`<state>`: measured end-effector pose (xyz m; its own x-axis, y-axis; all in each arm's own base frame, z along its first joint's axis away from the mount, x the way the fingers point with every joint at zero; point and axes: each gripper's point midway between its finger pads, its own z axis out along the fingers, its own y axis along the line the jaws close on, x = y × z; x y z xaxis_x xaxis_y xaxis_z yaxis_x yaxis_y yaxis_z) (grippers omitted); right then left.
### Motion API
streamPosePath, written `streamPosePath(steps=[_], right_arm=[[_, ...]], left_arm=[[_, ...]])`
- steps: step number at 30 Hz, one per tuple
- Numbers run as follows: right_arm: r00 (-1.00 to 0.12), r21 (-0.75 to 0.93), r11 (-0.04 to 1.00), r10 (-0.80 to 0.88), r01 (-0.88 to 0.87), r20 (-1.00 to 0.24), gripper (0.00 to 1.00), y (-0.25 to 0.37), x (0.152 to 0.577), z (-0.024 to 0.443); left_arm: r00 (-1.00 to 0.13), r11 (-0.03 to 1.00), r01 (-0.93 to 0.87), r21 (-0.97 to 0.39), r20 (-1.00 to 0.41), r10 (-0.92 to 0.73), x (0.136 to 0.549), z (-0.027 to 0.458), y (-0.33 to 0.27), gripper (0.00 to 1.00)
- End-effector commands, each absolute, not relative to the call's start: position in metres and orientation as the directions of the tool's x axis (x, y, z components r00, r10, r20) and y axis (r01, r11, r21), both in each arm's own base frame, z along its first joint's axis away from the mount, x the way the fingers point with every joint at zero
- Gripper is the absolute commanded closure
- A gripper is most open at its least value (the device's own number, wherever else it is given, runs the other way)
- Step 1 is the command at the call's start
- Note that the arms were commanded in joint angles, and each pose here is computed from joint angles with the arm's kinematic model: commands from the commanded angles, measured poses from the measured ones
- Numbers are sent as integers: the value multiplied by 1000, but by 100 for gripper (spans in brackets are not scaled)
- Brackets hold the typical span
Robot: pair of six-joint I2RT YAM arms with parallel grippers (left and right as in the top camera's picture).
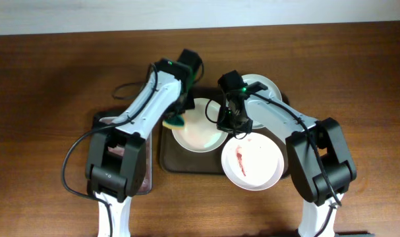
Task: Clean dirty plates on tray and stack at the side
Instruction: 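Move the sponge back over the metal tray with the left gripper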
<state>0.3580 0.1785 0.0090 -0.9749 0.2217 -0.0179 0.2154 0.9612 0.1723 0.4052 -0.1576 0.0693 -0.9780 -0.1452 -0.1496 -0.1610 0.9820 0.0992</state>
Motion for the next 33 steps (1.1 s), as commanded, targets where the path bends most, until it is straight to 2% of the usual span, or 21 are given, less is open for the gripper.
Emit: streamPosePath(steps=[1,9,12,15,21,25,29,31,33], right_arm=[[-987,114,982,155,149,-50,96,164,360,6],[-994,113,991,-66,-76,-90,96,165,360,18],[-979,122,982,-121,-142,-165,96,169,363,48],[-962,84,985,-128,-152,-243,96,165,367,75],[-903,-68,990,-141,-125,-407,96,146,374,128],[-829,-227,959,-264,-171,-493,96,143,374,163],[-740,-430,873,-444,-231,-504,96,156,363,188],[-673,-603,779,-541,-174,-505,96,163,354,210],[-633,-669,732,-581,-129,-513,96,169,349,224]], left_arm=[[-974,979,-158,125,-180,-134,414,91,-151,100],[-988,995,-47,90,-148,-34,384,150,-143,100],[-985,991,-72,109,-166,-53,364,189,-107,100],[-980,974,-141,177,-161,-112,351,204,-66,100],[-970,948,-229,221,26,-241,319,150,-14,100],[-958,968,-245,62,139,-251,305,100,-13,100],[-940,951,-308,-26,163,-300,299,76,2,100],[-935,941,-328,-86,173,-310,299,72,5,100],[-938,942,-323,-88,165,-306,300,72,7,100]])
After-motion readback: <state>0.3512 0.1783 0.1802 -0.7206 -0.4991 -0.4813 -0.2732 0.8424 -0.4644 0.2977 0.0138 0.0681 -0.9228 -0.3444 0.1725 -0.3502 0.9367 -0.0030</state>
